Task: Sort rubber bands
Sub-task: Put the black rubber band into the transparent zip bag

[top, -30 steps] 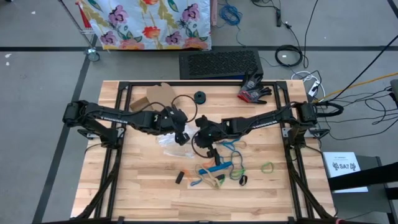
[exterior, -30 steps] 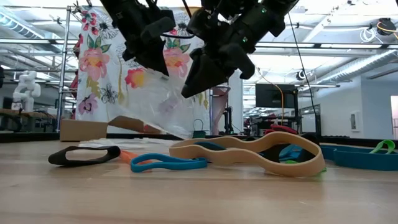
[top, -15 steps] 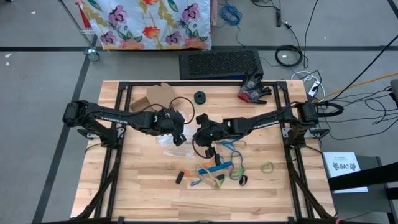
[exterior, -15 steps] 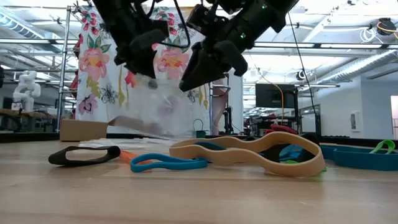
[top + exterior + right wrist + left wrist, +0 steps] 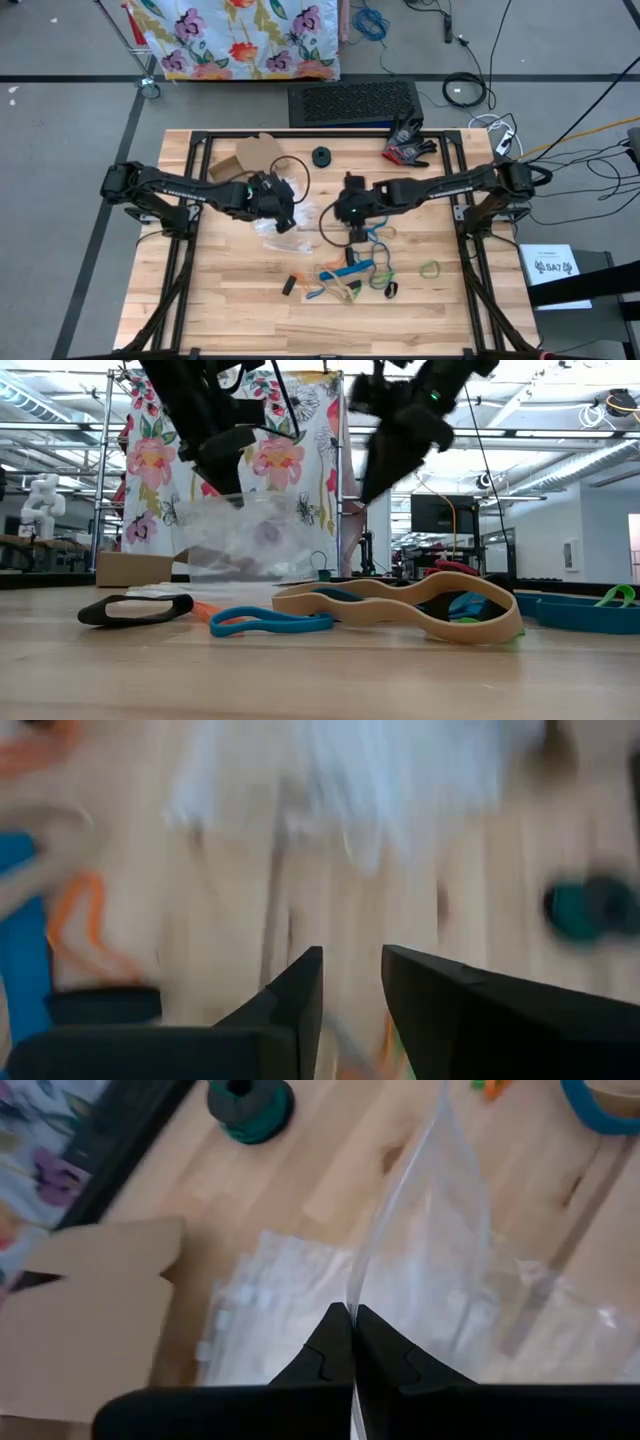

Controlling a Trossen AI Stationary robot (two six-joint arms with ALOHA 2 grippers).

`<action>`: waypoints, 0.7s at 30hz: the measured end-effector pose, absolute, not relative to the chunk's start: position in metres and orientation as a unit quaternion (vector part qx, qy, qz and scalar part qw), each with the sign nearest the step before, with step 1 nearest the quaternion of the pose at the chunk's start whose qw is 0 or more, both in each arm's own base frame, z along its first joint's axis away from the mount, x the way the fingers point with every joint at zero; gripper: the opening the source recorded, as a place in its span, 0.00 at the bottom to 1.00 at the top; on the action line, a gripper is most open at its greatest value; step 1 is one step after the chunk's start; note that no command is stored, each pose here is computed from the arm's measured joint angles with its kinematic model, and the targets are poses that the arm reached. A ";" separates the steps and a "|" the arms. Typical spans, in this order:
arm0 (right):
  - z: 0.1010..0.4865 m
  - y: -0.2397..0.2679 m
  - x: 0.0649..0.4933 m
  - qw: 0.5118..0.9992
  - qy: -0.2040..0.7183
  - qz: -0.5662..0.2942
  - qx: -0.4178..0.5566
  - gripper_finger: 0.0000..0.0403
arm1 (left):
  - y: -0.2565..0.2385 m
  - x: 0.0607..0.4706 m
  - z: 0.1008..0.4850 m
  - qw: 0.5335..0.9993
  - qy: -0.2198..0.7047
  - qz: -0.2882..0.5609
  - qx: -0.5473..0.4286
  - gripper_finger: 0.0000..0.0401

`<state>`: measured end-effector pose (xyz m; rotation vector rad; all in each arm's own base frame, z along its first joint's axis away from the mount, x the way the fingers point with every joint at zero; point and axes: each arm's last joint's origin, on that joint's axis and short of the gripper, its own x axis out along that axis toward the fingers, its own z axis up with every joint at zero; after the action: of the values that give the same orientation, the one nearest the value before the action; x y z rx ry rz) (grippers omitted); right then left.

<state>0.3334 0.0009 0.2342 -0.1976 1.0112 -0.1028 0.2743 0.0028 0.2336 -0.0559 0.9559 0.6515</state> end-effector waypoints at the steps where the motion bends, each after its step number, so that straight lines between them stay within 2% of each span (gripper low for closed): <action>1: 0.229 -0.001 0.327 0.865 0.492 -0.060 -0.078 0.23 | 0.002 0.274 0.234 0.837 0.452 0.308 -0.016 0.00; 7: 0.195 -0.005 0.274 0.859 0.493 -0.129 0.038 0.20 | -0.001 0.271 0.230 0.831 0.463 0.307 0.020 0.00; 11: 0.183 0.001 0.241 0.875 0.440 -0.159 0.121 0.19 | 0.000 0.263 0.214 0.834 0.463 0.294 0.059 0.00; 14: 0.183 0.003 0.226 0.883 0.410 -0.165 0.159 0.19 | 0.008 0.246 0.204 0.839 0.453 0.297 0.052 0.00; 18: 0.192 -0.002 0.222 0.897 0.385 -0.161 0.146 0.19 | 0.018 0.223 0.196 0.882 0.389 0.264 -0.019 0.00; 21: 0.195 -0.007 0.229 0.912 0.358 -0.148 0.132 0.19 | 0.021 0.210 0.194 0.924 0.318 0.200 -0.067 0.00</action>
<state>0.2287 -0.0068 0.1950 0.2728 0.7379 -0.3051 0.2102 0.0207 0.1944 -0.1372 0.6517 0.4110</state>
